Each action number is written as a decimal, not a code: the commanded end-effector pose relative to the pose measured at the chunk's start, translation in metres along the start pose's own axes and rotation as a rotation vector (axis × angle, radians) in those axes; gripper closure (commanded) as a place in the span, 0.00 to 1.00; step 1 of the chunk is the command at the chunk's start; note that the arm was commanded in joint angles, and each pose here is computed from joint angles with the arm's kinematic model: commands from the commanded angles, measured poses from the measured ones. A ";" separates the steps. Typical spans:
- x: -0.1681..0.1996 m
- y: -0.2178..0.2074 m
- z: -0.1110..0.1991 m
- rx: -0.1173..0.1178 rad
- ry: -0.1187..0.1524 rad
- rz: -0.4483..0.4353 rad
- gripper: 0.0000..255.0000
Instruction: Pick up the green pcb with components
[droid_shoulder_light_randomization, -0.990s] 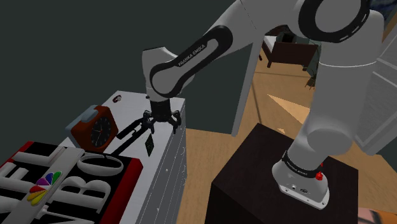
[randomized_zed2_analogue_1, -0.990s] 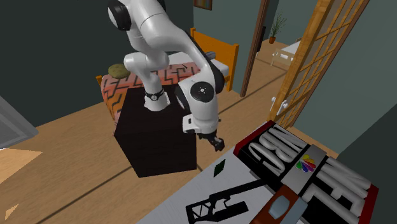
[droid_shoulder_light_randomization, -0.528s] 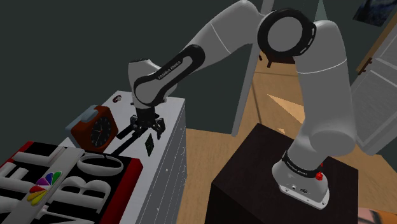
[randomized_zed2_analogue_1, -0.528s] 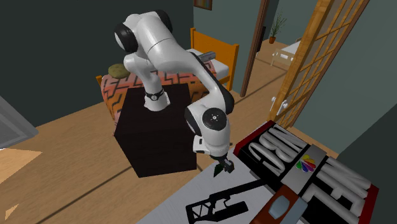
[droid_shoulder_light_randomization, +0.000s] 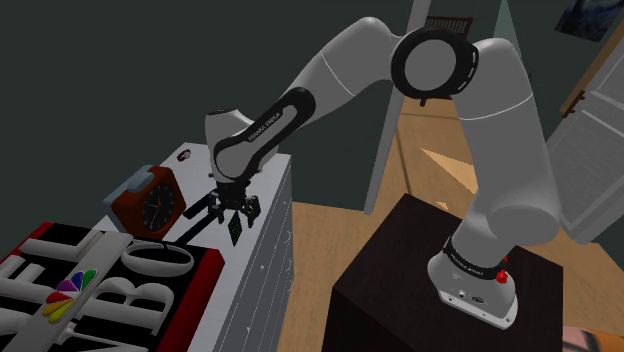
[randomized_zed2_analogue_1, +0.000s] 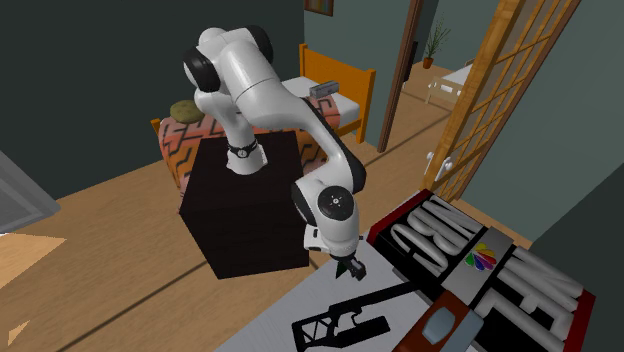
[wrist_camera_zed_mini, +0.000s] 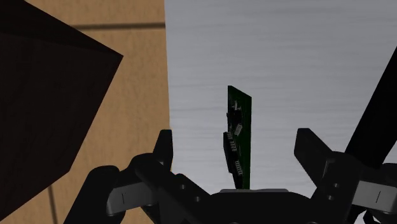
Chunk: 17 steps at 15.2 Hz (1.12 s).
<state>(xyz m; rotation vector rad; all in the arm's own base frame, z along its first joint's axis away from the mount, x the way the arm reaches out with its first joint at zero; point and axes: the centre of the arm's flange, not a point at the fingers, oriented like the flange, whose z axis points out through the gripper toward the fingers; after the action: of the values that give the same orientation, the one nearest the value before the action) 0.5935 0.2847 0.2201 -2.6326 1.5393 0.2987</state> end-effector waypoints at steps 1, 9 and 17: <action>0.000 0.000 0.002 0.000 0.000 0.000 0.00; 0.001 0.000 0.002 0.000 0.000 0.000 1.00; -0.006 0.001 -0.029 0.000 0.000 0.000 1.00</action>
<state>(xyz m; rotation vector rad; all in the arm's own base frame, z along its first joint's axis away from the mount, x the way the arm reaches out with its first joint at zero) 0.5930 0.2849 0.2446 -2.6321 1.5392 0.2980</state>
